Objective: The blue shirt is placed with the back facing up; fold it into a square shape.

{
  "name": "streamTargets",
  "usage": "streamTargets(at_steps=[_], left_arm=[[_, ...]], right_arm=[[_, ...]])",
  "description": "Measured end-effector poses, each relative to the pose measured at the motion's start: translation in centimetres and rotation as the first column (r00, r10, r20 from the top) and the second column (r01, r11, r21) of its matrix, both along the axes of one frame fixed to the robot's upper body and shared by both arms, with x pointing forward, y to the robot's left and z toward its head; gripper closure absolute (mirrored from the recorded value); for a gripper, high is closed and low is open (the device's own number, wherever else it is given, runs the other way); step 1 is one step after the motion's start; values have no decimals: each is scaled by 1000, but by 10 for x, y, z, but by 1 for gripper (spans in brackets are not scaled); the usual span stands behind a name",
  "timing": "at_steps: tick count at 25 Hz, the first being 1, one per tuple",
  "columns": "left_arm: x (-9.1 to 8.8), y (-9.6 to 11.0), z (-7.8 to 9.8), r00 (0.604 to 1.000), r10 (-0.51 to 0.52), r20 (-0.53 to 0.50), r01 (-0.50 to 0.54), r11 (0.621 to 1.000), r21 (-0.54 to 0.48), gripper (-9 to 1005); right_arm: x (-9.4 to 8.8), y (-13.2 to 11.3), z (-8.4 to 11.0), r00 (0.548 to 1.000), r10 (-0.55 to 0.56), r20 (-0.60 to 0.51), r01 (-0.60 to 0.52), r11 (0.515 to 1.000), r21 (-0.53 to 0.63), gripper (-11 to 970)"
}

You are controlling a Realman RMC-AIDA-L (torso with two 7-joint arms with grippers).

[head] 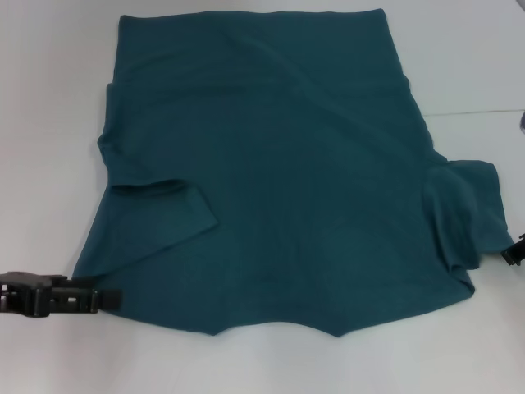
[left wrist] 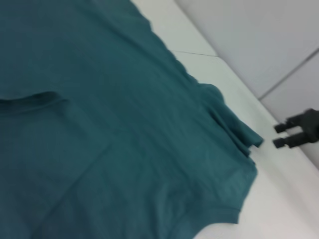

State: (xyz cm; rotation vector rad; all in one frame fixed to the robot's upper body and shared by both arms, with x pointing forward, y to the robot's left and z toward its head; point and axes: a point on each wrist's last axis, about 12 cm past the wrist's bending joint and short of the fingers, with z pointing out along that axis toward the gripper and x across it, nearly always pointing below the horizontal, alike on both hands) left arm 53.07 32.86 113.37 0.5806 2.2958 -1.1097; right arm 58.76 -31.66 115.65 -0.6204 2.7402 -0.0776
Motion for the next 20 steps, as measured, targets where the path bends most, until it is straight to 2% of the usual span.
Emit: streamTargets(at_steps=[10,20], left_arm=[[-3,-7,-2,998,-53,36,54,998,-31,87],[-4,-8,-6,998,-51,30,53,998,-45,88]], right_arm=[[3,13,-15,999,32,-8,-32,999,-37,258],[7,7,-23,1000,11,11,-10,999,-50,263]])
